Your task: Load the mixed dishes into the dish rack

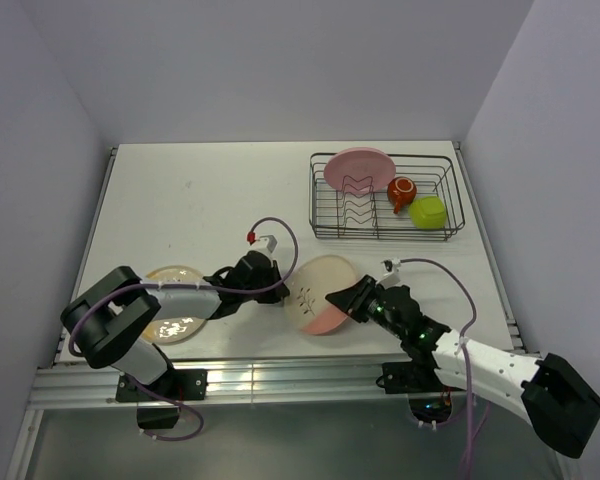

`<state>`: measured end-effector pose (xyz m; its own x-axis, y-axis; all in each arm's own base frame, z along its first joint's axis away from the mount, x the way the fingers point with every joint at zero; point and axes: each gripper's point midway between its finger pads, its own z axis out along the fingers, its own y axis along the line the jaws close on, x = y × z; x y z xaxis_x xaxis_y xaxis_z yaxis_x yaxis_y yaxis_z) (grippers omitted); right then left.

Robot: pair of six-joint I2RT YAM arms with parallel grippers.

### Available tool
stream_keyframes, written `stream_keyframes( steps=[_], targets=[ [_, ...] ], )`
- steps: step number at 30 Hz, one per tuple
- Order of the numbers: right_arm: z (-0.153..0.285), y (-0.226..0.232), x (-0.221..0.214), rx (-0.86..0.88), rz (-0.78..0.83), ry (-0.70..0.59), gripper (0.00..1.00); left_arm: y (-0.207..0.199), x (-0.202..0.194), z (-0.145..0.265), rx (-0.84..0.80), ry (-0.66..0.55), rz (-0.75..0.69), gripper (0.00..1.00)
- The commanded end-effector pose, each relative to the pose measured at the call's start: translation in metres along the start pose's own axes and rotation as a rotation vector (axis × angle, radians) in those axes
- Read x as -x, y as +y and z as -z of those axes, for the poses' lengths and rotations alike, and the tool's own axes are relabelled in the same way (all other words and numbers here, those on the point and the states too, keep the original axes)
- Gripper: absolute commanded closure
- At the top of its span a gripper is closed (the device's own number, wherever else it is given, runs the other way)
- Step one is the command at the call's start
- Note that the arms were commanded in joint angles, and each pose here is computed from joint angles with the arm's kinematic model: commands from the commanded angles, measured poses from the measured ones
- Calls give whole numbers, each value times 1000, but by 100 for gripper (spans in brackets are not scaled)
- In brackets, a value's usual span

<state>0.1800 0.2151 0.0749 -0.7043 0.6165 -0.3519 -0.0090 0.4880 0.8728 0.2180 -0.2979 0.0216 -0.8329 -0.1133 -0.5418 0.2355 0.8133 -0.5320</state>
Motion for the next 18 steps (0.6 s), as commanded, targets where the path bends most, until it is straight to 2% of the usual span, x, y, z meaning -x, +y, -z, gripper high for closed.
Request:
stream_keyframes(
  steps=[1, 2, 5, 7, 10, 12, 15, 18],
  targets=[
    [-4, 48, -2, 136, -18, 52, 91, -50, -76, 24, -208, 313, -3, 100],
    [-7, 51, 1, 117, 8, 48, 100, -48, -76, 24, -201, 312, -2, 100],
    [-8, 36, 1, 18, 77, 53, 100, -41, -73, 27, -151, 289, -7, 99],
    [-5, 41, 10, -11, 118, 22, 100, -42, -63, 31, -135, 257, -11, 96],
    [5, 37, 26, -98, 205, -24, 100, -42, -44, 43, -90, 186, -18, 81],
    [10, 51, 39, -94, 261, -61, 100, -42, -28, 57, -66, 128, -21, 72],
    [14, 61, 47, -116, 332, -53, 100, -50, -10, 79, -69, 77, -27, 61],
    [14, 67, 49, -128, 378, -42, 100, -53, 16, 95, -32, -9, -38, 55]
  ],
)
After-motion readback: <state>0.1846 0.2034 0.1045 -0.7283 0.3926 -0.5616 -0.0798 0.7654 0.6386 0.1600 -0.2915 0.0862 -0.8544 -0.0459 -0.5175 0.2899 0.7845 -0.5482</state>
